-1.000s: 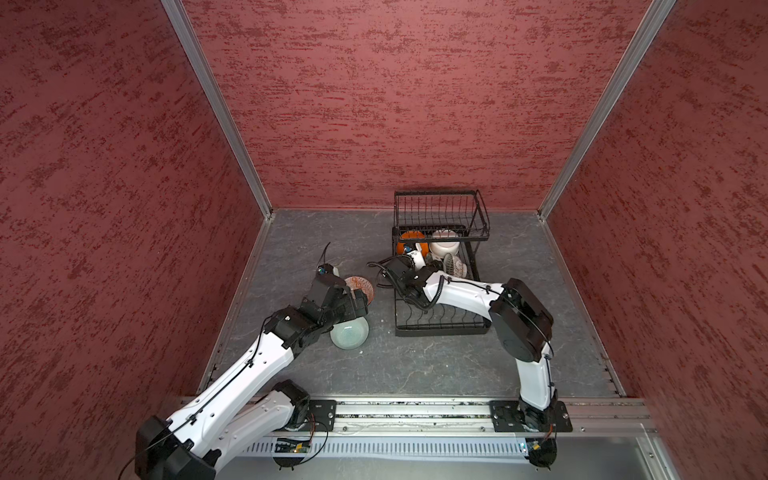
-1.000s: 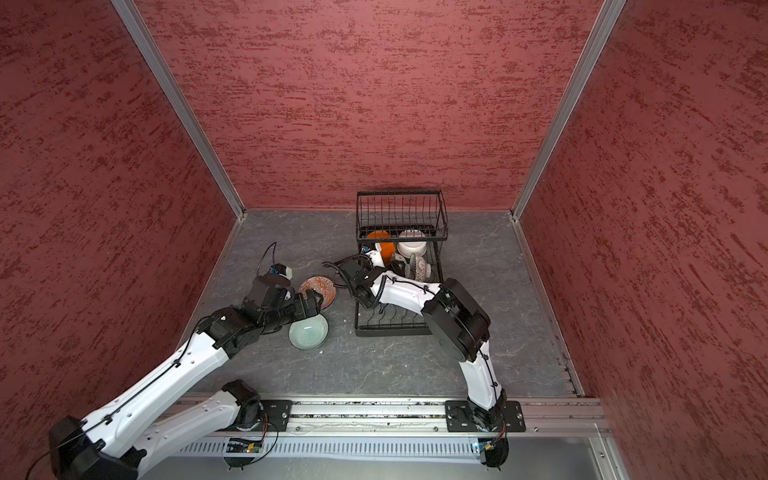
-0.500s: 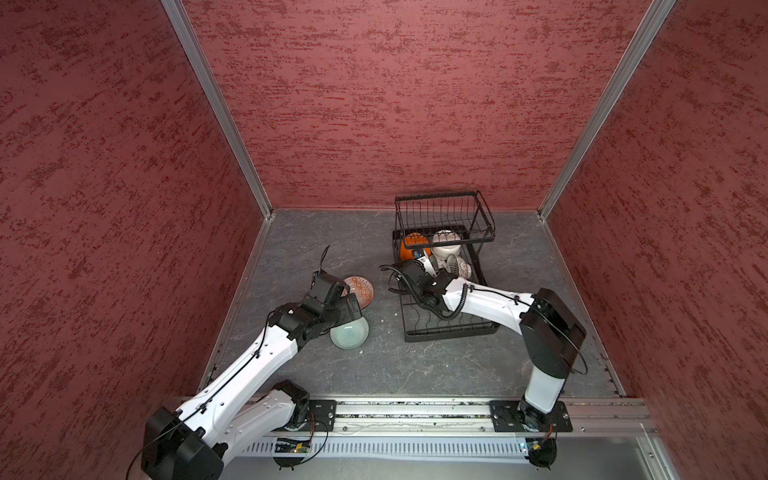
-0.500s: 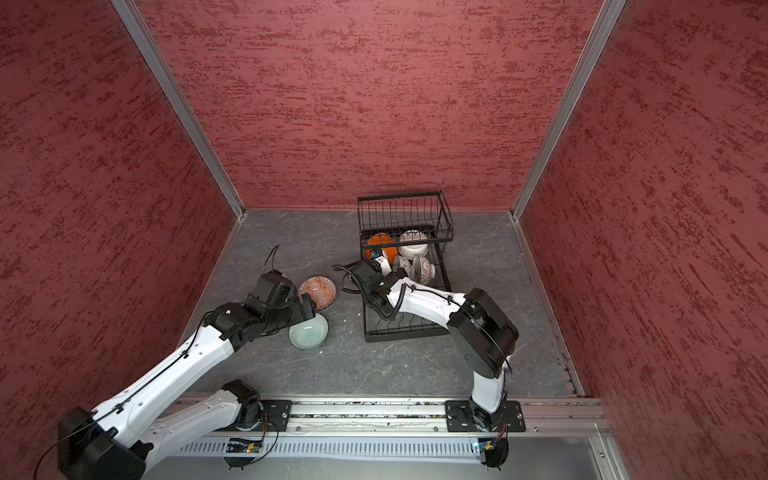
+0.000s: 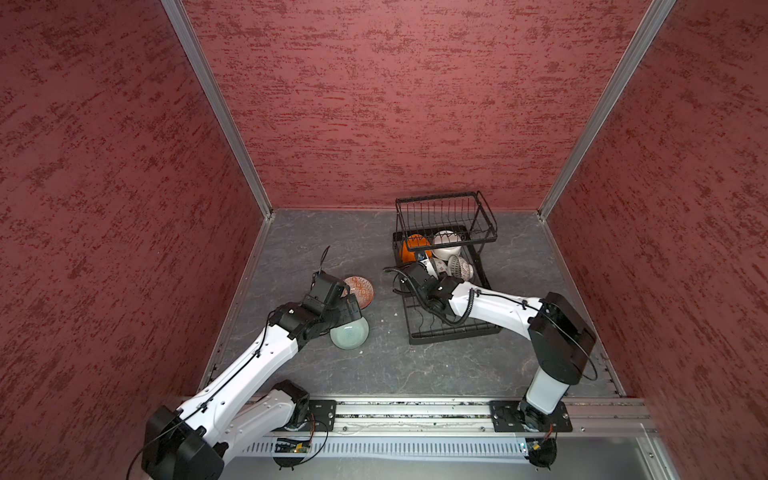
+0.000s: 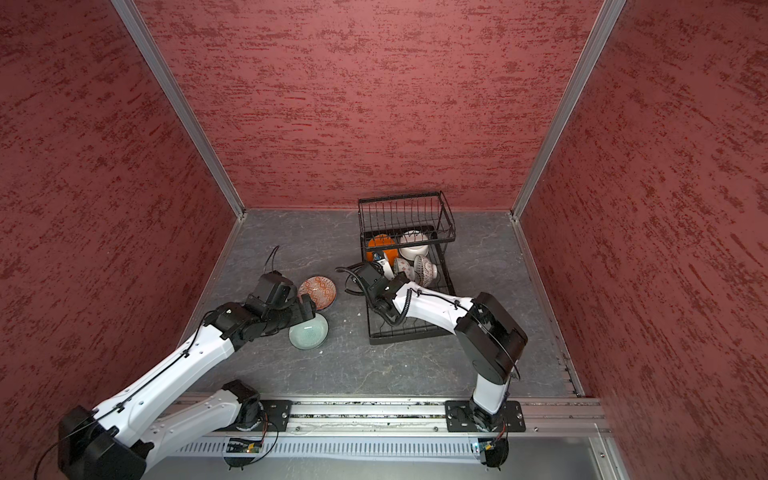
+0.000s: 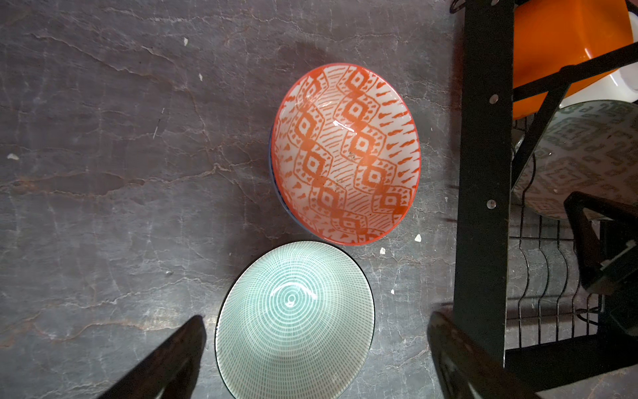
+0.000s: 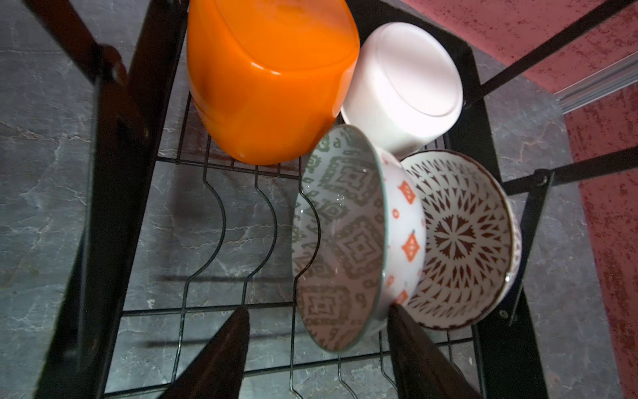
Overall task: Load the bowls into the dish rack
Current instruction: 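Open and withdraw the right gripper while the left lowers toward the mint-green bowl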
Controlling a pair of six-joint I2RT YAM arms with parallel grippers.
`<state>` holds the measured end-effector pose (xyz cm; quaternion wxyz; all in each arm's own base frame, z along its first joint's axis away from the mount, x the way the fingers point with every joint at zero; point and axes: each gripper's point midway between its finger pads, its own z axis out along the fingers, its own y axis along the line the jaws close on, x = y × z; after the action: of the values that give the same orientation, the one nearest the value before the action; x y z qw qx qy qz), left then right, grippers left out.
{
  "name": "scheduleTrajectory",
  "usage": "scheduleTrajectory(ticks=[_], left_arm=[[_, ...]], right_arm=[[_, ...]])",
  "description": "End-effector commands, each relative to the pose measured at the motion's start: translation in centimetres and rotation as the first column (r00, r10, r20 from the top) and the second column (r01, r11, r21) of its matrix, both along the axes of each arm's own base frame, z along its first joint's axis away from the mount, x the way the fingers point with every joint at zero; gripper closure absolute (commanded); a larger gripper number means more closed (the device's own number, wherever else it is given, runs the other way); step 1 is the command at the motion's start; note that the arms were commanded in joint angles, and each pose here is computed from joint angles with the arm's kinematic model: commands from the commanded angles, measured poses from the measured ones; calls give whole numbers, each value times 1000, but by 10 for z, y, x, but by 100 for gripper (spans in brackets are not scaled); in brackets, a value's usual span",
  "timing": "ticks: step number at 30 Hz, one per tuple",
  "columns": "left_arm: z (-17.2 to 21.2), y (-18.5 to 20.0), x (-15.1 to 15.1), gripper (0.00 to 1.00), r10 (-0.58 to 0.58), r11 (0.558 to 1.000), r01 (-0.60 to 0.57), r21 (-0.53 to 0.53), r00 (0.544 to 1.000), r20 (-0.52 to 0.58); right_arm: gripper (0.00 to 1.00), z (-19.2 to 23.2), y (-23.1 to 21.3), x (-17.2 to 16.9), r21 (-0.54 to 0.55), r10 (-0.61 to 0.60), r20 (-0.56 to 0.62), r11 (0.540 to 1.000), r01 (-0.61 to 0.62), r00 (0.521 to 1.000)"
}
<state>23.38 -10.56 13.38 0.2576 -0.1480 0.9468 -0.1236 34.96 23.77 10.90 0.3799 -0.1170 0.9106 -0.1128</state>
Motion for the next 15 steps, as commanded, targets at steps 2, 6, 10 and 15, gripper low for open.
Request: scheduleTrajectory(ticks=[2, 6, 10, 15], left_arm=[[-1, 4, -2, 0, 13, 1000, -13, 5, 1000, 2], [-2, 5, -3, 0, 17, 1000, -17, 7, 1000, -3], [-3, 6, -4, 0, 22, 1000, -22, 5, 1000, -4], [-5, 8, -7, 0, 27, 1000, -27, 12, 1000, -16]], right_arm=[[35, 7, 16, 1, 141, -3, 34, 990, -1, 999], [34, 9, 14, -3, 151, 8, 44, 988, -14, 999], [34, 18, 11, -6, 161, 16, 63, 987, -26, 998], [33, 25, 4, -11, 163, 17, 74, 986, -29, 997]])
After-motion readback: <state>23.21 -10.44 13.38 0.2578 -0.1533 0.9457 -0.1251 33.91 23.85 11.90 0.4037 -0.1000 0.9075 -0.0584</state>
